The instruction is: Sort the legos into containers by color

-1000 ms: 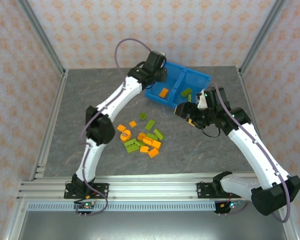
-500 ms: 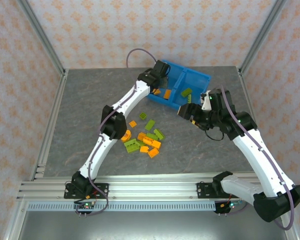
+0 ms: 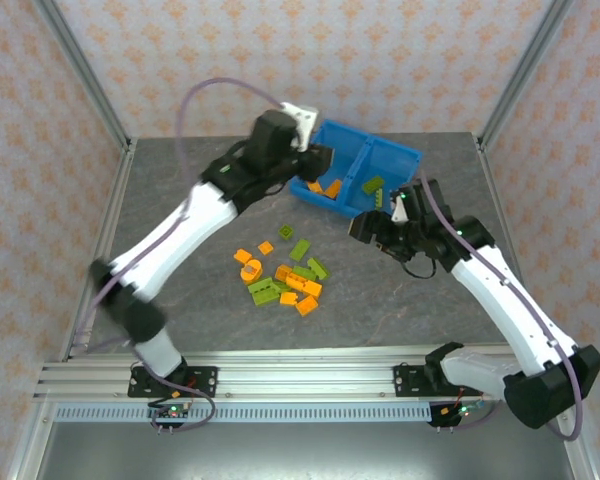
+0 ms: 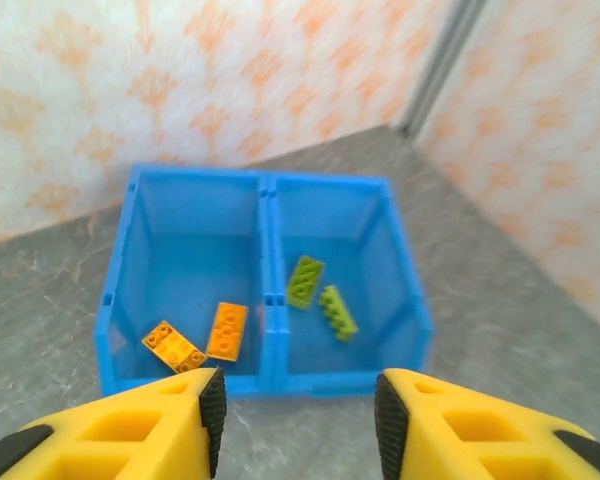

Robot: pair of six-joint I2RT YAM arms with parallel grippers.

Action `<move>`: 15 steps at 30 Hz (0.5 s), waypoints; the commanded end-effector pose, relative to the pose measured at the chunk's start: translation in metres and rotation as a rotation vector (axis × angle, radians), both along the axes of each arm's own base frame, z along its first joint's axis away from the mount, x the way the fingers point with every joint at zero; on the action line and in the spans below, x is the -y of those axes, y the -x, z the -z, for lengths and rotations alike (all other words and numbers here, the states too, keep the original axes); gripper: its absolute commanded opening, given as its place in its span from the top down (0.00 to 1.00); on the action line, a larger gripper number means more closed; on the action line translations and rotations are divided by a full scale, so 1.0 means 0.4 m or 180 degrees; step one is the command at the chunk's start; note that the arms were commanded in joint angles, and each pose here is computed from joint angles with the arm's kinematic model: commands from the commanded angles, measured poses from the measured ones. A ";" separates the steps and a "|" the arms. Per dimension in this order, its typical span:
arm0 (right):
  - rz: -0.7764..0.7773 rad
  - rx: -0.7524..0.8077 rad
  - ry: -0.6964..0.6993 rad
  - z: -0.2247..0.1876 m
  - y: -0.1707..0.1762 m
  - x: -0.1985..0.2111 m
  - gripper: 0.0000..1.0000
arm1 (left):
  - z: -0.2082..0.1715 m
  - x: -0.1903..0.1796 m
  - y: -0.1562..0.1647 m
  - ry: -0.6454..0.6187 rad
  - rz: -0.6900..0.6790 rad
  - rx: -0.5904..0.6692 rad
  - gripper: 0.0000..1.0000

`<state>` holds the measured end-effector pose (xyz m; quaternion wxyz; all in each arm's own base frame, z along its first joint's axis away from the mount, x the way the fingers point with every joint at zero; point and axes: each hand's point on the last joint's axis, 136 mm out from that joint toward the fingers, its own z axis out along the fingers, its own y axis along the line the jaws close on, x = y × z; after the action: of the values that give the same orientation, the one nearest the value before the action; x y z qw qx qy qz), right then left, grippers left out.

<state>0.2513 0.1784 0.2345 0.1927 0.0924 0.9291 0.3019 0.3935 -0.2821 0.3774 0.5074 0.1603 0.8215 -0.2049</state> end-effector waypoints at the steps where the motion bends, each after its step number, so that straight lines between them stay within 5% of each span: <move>1: -0.0198 0.0093 0.0256 0.016 -0.043 -0.048 0.23 | -0.068 -0.079 0.143 -0.0061 0.0231 0.0440 0.49; 4: -0.0474 0.0059 0.0399 0.049 -0.076 -0.127 0.23 | -0.039 -0.178 0.278 -0.0336 0.0354 0.0491 0.36; 8: -0.0830 0.0066 0.0594 0.103 -0.136 -0.242 0.22 | 0.073 -0.287 0.435 -0.1031 0.0747 0.0551 0.05; 11: -0.1059 0.0110 0.0858 0.151 -0.189 -0.312 0.19 | 0.207 -0.328 0.546 -0.1545 0.1345 0.0538 0.00; 15: -0.1331 0.0200 0.1351 0.231 -0.259 -0.372 0.14 | 0.301 -0.361 0.601 -0.1579 0.1443 0.0629 0.00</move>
<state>0.3385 0.3258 0.1544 0.1476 -0.1009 0.9636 0.1987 0.1742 -0.1434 0.2926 0.5058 0.4081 0.7527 -0.1053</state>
